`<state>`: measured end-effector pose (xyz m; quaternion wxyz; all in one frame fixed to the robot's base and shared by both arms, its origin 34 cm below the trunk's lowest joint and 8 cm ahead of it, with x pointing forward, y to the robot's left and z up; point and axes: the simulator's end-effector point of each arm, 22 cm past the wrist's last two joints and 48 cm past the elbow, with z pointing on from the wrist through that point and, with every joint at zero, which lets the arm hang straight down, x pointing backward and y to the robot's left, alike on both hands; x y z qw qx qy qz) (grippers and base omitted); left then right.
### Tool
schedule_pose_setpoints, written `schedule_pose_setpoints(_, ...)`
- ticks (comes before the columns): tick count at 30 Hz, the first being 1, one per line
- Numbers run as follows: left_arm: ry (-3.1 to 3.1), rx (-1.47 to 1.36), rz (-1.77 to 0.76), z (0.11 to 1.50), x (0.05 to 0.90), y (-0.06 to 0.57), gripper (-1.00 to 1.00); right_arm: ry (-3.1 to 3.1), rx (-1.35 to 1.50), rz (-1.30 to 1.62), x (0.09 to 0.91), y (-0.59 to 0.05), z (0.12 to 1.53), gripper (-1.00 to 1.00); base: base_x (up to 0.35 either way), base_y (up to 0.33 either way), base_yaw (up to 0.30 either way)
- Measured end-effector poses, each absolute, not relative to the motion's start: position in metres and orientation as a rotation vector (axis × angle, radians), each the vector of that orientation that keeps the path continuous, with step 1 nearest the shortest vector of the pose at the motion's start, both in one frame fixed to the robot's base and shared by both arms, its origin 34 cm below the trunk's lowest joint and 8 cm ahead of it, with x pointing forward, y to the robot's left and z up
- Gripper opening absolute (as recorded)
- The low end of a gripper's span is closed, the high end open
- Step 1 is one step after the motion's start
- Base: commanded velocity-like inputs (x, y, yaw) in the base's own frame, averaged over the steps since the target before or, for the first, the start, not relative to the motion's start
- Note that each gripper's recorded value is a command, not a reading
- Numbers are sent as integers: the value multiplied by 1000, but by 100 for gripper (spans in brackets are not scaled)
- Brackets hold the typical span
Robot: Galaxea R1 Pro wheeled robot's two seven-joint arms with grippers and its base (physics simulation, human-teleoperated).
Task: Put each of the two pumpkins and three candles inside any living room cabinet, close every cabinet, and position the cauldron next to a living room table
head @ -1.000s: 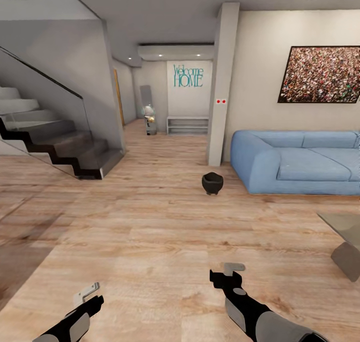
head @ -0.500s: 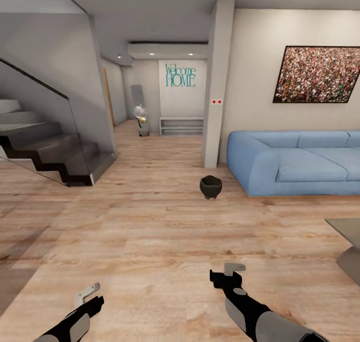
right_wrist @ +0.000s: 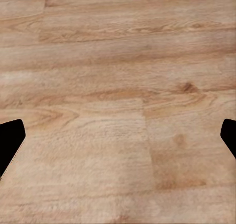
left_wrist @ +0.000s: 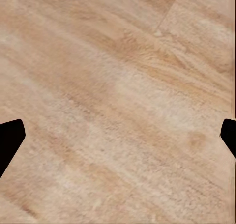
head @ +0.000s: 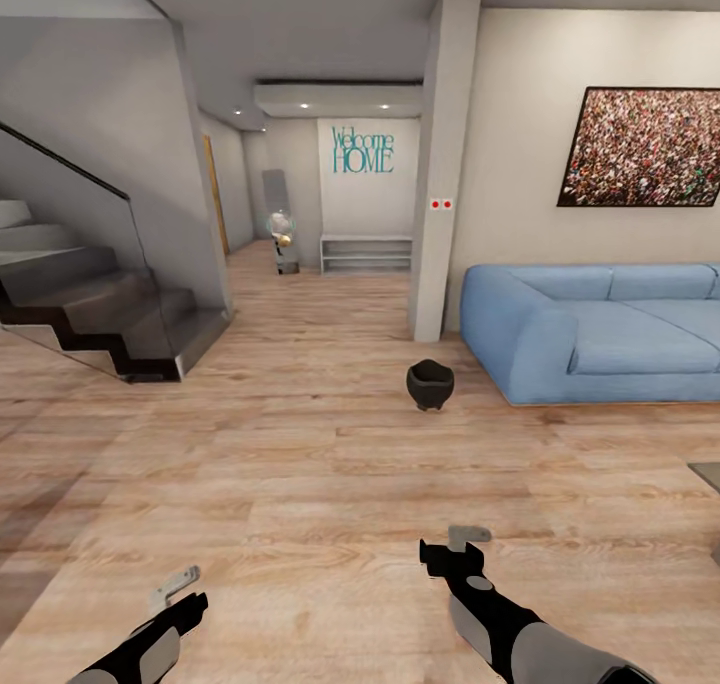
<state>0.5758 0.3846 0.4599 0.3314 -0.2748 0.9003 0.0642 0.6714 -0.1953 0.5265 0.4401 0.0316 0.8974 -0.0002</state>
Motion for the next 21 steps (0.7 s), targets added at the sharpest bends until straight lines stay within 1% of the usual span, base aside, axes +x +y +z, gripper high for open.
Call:
schedule_pose_setpoints(2,2353,-718,168,460,576,385,100,2229,79,0,671,-195,527,100,339,3,-51)
schedule_pose_setpoints(4,2353,-718,168,460,576,384,100,2229,79,0,671,-195,527,100,340,1,-182)
schedule_pose_setpoints(14,2353,-718,167,460,576,384,100,2230,82,0,671,-196,526,100,340,0,-259)
schedule_pose_setpoints(21,2353,-720,169,460,576,385,100,2229,82,1,671,-196,526,100,341,0,-51)
